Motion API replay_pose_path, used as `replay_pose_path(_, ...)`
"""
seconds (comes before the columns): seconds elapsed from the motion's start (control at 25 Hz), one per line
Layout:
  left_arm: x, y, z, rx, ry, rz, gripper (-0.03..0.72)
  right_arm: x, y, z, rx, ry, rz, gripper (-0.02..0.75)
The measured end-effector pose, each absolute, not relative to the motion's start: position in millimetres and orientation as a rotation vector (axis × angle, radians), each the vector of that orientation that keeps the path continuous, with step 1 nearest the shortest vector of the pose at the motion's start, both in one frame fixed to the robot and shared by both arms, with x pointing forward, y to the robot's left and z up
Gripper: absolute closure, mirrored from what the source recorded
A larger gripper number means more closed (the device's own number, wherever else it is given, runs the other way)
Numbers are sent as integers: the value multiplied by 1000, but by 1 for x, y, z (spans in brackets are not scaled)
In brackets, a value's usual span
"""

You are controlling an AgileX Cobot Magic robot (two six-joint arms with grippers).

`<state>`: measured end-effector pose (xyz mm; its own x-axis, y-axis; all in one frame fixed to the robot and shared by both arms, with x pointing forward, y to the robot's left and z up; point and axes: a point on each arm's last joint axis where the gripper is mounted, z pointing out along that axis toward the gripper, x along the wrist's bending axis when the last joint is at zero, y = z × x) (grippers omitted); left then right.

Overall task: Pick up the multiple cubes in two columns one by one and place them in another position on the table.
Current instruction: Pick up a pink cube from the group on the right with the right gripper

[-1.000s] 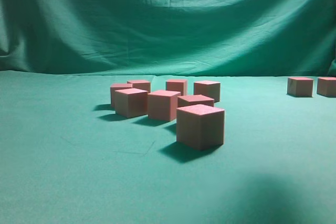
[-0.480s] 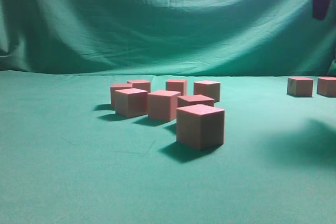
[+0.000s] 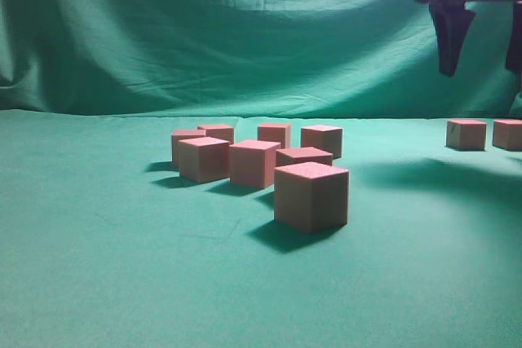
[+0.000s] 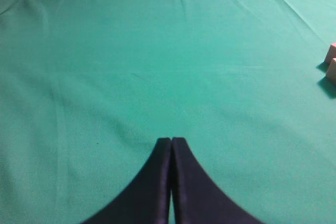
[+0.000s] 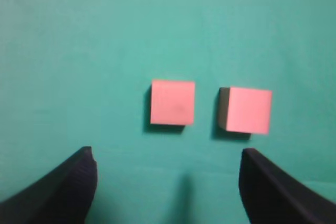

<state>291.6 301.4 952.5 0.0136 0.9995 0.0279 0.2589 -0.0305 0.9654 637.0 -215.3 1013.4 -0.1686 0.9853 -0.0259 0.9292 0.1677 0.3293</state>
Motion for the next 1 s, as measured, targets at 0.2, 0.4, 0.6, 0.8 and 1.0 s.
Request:
replay_pose_path(0.2, 292, 301, 953, 1427, 1378, 1088, 688, 653, -212, 990, 1858, 2221, 335, 194)
replay_pose_path(0.4, 292, 301, 953, 1427, 1378, 1088, 688, 665, -209, 971, 1840, 2209, 368, 194)
replay_pose_path(0.6, 292, 301, 953, 1427, 1378, 1088, 688, 671, -207, 961, 1828, 2202, 388, 194)
replay_pose_path(0.8, 292, 301, 953, 1427, 1378, 1088, 688, 674, -207, 952, 1826, 2205, 383, 194)
replay_pose_path(1.0, 292, 301, 953, 1427, 1378, 1088, 688, 676, -207, 939, 1835, 2220, 357, 194)
